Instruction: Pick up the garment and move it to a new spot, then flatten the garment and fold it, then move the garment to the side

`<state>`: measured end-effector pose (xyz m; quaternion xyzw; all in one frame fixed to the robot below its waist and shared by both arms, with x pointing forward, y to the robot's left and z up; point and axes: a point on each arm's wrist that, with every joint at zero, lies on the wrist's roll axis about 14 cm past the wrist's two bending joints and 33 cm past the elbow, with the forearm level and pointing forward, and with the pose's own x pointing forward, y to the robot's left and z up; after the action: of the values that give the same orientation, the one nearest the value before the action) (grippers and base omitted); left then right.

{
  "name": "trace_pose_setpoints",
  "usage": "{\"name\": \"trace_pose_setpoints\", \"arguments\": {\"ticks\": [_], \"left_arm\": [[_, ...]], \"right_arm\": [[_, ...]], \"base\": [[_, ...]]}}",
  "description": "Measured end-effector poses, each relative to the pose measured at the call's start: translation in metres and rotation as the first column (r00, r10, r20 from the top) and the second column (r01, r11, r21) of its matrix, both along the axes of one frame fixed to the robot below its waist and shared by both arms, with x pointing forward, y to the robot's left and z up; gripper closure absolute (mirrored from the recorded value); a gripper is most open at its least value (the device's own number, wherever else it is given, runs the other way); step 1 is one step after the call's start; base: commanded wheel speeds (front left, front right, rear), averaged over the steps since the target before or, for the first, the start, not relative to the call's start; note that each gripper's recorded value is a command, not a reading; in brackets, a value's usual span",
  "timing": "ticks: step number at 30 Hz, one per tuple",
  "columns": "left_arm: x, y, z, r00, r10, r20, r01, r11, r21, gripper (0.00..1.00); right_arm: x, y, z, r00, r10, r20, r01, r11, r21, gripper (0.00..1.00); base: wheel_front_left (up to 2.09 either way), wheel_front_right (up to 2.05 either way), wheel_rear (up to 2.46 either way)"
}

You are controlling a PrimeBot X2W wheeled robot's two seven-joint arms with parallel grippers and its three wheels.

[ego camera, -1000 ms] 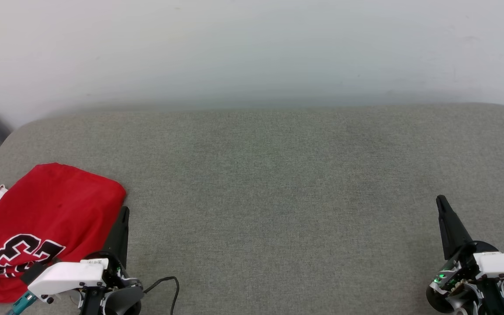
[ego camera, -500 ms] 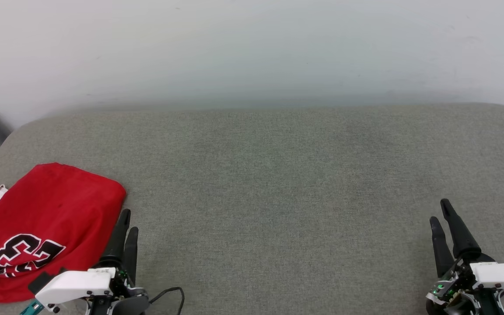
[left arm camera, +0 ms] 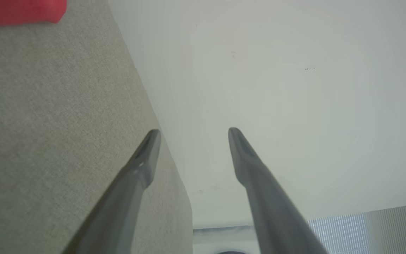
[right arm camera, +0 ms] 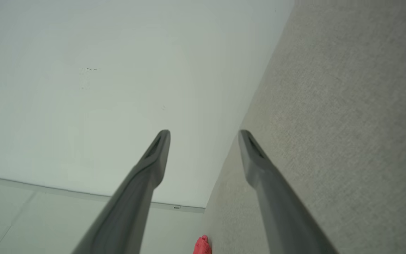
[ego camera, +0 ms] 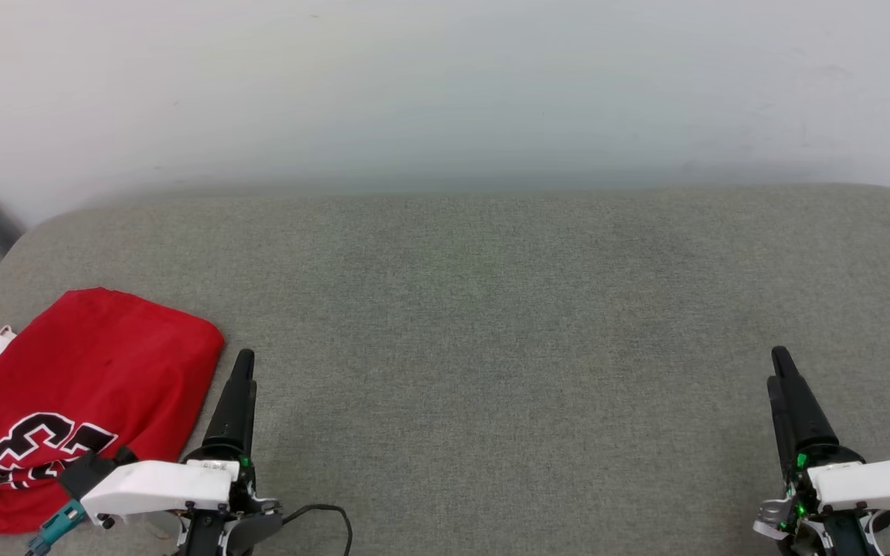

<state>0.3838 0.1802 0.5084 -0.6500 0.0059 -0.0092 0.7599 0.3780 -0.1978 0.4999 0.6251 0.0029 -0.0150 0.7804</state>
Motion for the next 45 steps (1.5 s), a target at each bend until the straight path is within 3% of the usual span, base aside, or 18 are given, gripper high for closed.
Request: {"name": "trace_pose_setpoints", "arguments": {"ticks": [8,15,22,29,45], "left_arm": [[0.001,-0.007,0.016,0.999,-0.011,0.053,0.003,0.988,0.154,0.00],[0.001,-0.010,0.021,0.997,-0.020,0.075,-0.006,0.940,0.341,0.00],[-0.002,-0.017,0.019,0.996,-0.043,0.076,-0.002,0.860,0.510,0.00],[-0.003,-0.021,0.018,0.995,-0.062,0.075,-0.001,0.768,0.641,0.00],[-0.006,-0.026,0.019,0.992,-0.097,0.086,-0.018,0.555,0.832,0.00]], "right_arm": [[-0.002,0.002,0.009,1.000,0.006,0.026,-0.002,0.984,-0.177,0.00],[-0.001,0.010,0.020,0.998,0.050,0.046,-0.031,0.935,-0.354,0.00],[-0.002,0.018,0.023,0.995,0.093,0.037,-0.061,0.856,-0.514,0.00],[-0.004,0.028,0.023,0.991,0.131,0.020,-0.091,0.786,-0.612,0.00],[-0.007,0.036,0.028,0.986,0.169,0.002,-0.105,0.623,-0.775,0.00]], "base": [[0.00,0.00,0.00],[0.00,0.00,0.00],[0.00,0.00,0.00],[0.00,0.00,0.00],[0.00,0.00,0.00]]}}
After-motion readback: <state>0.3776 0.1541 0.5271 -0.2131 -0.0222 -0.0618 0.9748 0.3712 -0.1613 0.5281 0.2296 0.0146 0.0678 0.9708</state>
